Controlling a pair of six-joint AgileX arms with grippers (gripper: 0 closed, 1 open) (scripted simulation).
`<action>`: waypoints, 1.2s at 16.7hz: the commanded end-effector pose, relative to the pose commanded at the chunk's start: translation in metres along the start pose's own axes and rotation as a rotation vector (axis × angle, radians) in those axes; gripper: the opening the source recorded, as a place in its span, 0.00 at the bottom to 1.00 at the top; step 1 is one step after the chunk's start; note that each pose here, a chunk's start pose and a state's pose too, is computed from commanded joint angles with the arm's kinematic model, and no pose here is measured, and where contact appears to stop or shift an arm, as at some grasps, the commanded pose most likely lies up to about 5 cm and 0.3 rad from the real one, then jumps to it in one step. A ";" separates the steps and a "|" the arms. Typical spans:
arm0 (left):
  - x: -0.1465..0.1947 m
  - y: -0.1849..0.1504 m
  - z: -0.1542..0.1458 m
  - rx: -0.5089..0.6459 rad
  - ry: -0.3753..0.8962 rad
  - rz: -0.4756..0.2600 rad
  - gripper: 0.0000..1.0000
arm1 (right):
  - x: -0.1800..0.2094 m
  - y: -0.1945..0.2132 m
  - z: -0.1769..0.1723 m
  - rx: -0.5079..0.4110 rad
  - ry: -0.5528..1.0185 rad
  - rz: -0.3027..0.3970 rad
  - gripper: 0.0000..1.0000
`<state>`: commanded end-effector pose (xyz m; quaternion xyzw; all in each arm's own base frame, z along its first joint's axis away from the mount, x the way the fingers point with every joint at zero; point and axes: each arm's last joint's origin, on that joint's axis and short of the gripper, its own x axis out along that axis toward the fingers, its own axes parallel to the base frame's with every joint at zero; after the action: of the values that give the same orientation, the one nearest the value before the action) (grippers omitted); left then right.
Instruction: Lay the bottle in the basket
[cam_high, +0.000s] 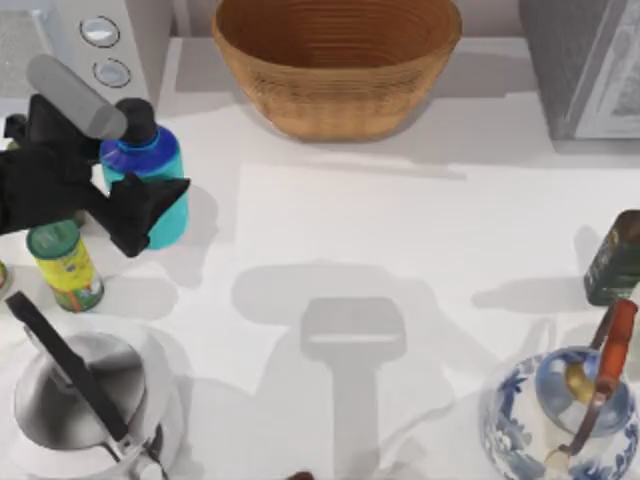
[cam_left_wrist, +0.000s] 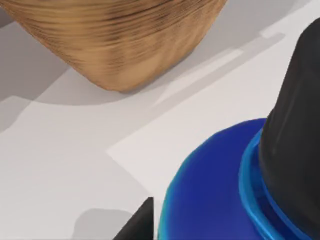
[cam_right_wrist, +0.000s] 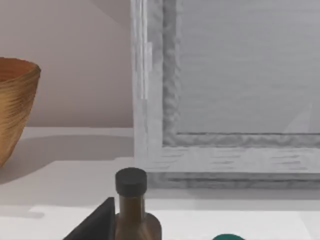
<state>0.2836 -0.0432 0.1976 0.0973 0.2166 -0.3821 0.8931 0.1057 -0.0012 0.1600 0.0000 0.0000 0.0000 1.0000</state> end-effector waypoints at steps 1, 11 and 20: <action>0.002 0.001 0.001 -0.008 0.007 0.004 0.00 | 0.000 0.000 0.000 0.000 0.000 0.000 1.00; 0.090 0.034 0.108 -0.251 0.171 0.401 0.00 | 0.000 0.000 0.000 0.000 0.000 0.000 1.00; 0.158 -0.006 0.251 -0.351 -0.065 0.740 0.00 | 0.000 0.000 0.000 0.000 0.000 0.000 1.00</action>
<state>0.4546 -0.2336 0.3474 0.0026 0.2007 0.0047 0.9796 0.1057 -0.0012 0.1600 0.0000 0.0000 0.0000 1.0000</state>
